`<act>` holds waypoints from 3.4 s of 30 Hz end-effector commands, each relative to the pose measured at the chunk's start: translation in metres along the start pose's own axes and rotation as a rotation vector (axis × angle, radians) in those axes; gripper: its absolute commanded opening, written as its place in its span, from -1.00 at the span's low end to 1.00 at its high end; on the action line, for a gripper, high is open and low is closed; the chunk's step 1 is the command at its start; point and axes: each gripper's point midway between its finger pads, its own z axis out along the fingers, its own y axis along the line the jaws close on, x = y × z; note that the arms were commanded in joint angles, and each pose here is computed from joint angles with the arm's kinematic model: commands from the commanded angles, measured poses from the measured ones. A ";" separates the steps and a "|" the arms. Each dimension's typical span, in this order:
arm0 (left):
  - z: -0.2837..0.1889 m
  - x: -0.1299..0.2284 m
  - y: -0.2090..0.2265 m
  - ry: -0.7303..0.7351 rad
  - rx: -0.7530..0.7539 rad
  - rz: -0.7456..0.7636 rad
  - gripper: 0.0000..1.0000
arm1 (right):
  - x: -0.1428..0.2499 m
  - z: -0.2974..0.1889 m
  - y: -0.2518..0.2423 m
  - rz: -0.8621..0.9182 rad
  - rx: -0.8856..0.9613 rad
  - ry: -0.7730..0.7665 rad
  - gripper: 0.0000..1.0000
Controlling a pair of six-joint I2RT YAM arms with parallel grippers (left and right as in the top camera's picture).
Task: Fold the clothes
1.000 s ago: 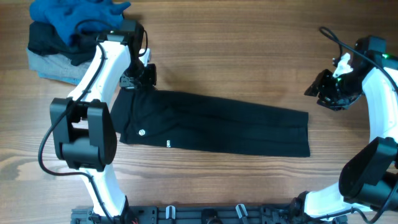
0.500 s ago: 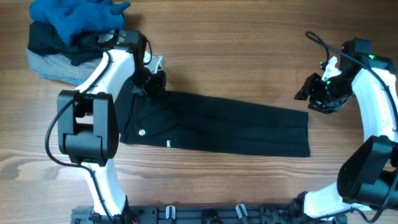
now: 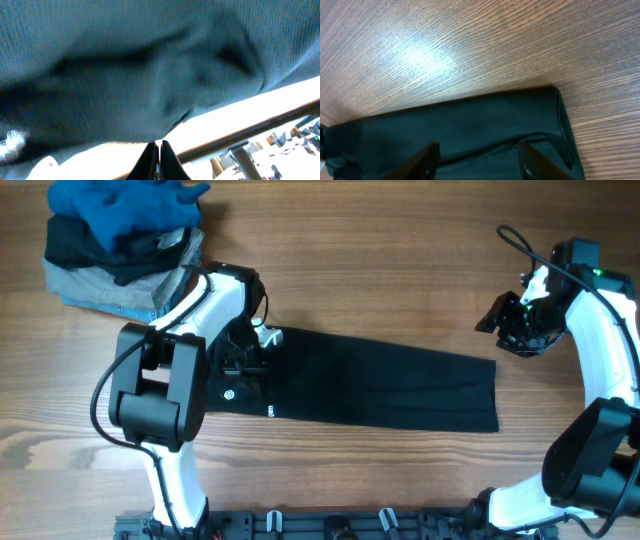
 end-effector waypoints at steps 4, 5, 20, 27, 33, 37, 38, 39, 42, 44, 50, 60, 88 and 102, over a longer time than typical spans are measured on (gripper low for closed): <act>-0.015 0.003 -0.002 -0.049 -0.014 -0.001 -0.92 | 0.021 -0.002 -0.011 -0.013 0.058 0.071 0.18; -0.016 0.002 -0.001 -0.056 -0.013 -0.001 -0.92 | 0.026 -0.001 -0.015 -0.005 0.072 0.090 0.18; -0.043 -0.063 0.014 -0.355 -0.011 0.019 -0.91 | 0.116 0.059 -0.045 0.223 0.088 0.345 -0.88; -0.045 -0.066 0.013 -0.367 -0.012 0.023 -0.86 | 0.051 0.054 -0.030 0.081 0.016 0.077 0.11; -0.044 -0.066 0.013 -0.365 -0.012 0.023 -0.78 | 0.023 0.061 -0.040 0.055 0.074 -0.040 0.02; -0.044 -0.066 0.014 -0.365 -0.012 0.023 -0.77 | 0.035 0.073 -0.048 0.063 0.091 0.004 0.00; -0.045 -0.066 0.013 -0.366 -0.012 0.023 -0.77 | 0.038 0.078 -0.050 0.065 0.093 0.009 -0.03; -0.045 -0.066 0.013 -0.366 -0.012 0.023 -0.77 | 0.040 0.080 -0.051 0.065 0.093 0.011 -0.07; -0.045 -0.066 0.013 -0.367 -0.012 0.023 -0.77 | 0.052 0.093 -0.053 0.068 0.062 0.030 -0.31; -0.045 -0.066 0.013 -0.366 -0.012 0.023 -0.77 | 0.064 0.095 -0.048 0.064 0.023 0.073 -0.80; -0.044 -0.065 0.015 -0.362 -0.018 0.021 -0.76 | 0.086 0.012 -0.035 0.111 0.076 0.185 -0.91; -0.045 -0.067 0.015 -0.369 -0.023 0.022 -0.70 | 0.002 0.016 -0.029 0.059 0.076 -0.166 0.05; -0.060 -0.076 0.016 -0.422 -0.052 0.033 -0.20 | 0.012 0.067 -0.053 0.062 0.112 -0.113 0.33; -0.106 -0.112 -0.022 -0.649 0.033 0.165 -0.77 | 0.051 0.074 -0.054 0.073 0.045 -0.001 -0.53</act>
